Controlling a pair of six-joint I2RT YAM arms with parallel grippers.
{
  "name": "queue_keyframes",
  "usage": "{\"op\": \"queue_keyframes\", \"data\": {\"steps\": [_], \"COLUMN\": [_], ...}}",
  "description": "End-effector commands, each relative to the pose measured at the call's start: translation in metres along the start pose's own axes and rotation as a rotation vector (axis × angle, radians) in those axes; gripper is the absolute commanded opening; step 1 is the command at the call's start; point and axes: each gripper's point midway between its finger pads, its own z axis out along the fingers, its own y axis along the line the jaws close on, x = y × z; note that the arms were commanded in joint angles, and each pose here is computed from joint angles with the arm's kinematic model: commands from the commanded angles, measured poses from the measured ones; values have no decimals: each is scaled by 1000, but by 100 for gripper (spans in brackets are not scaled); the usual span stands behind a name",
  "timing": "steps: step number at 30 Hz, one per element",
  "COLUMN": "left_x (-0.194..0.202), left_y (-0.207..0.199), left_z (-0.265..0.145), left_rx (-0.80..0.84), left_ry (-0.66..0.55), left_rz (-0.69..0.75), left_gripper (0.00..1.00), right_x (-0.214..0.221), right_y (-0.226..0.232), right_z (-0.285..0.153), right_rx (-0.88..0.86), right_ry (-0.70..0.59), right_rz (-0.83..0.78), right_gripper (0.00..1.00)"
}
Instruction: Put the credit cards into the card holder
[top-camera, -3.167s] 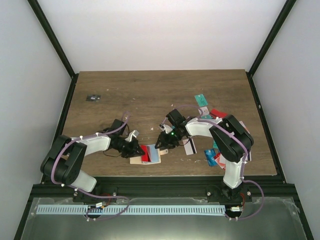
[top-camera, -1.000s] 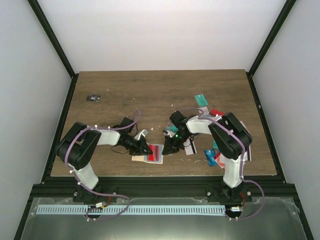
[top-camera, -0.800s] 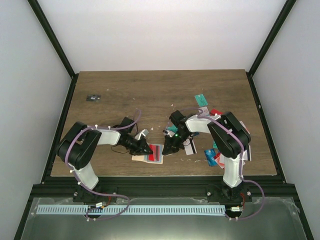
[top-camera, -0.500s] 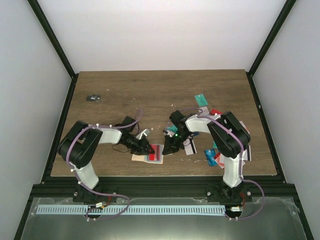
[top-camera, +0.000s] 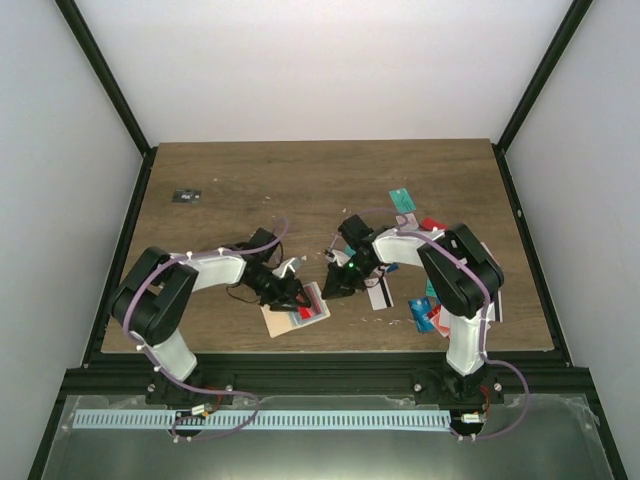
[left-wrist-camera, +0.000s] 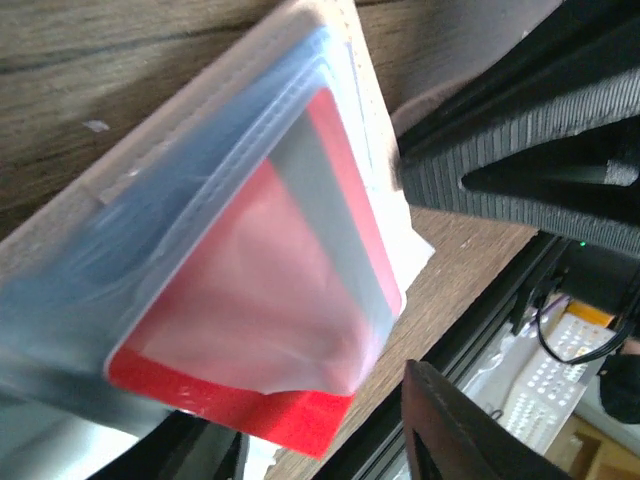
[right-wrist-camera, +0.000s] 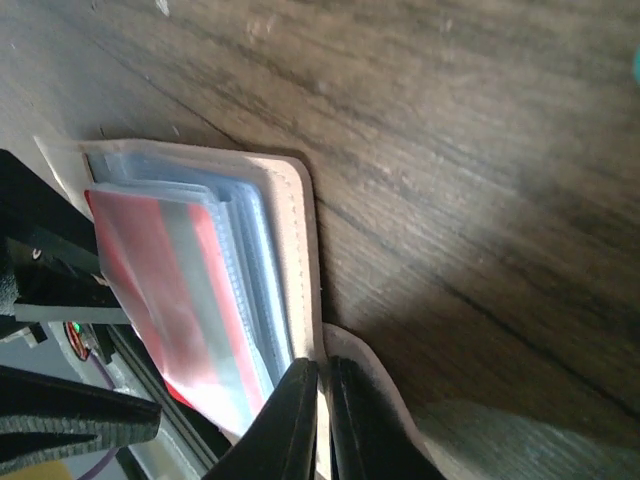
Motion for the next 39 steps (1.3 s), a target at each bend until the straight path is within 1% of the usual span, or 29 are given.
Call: {"op": "queue_keyframes", "data": {"steps": [1,2,6,8,12,14,18,21,23,27,30,39], "left_x": [16,17,19,20,24,23,20,13,9,-1,-7,-17], "left_y": [26,25,18,14,10,10,10,12,16,20,17,17], "left_z": [-5,-7,-17,-21,-29,-33,-35,-34,-30,-23,-17,-3], "left_rx": [-156,-159,-172,-167,-172,-181,-184,-192,-201,-200,-167,-152], "left_ry": [41,43,30,23,3,-22,-63,-94,-99,-111,-117,-106], "left_rz": [-83,-87,-95,-97,-90,-82,-65,-50,-48,-53,-60,-64], "left_gripper": [47,51,58,64,65,60,37,24,15,8,5,4], "right_x": [-24,-24,-25,-26,-27,-28,-26,-23,-23,-22,-23,-19], "right_y": [-25,-24,-19,-13,1,10,29,43,45,44,41,32], "right_z": [-8,-9,-14,-19,-28,-34,-43,-47,-47,-42,-37,-24], "right_rx": [121,121,113,106,71,51,-19,-88,-102,-121,-122,-133], "right_ry": [-124,-127,-141,-154,-172,-184,-201,-201,-202,-181,-168,-120], "right_rz": [-15,-17,-29,-41,-67,-79,-103,-114,-112,-105,-99,-76], "right_gripper": [8,8,8,8,9,9,11,13,15,18,20,22]}}
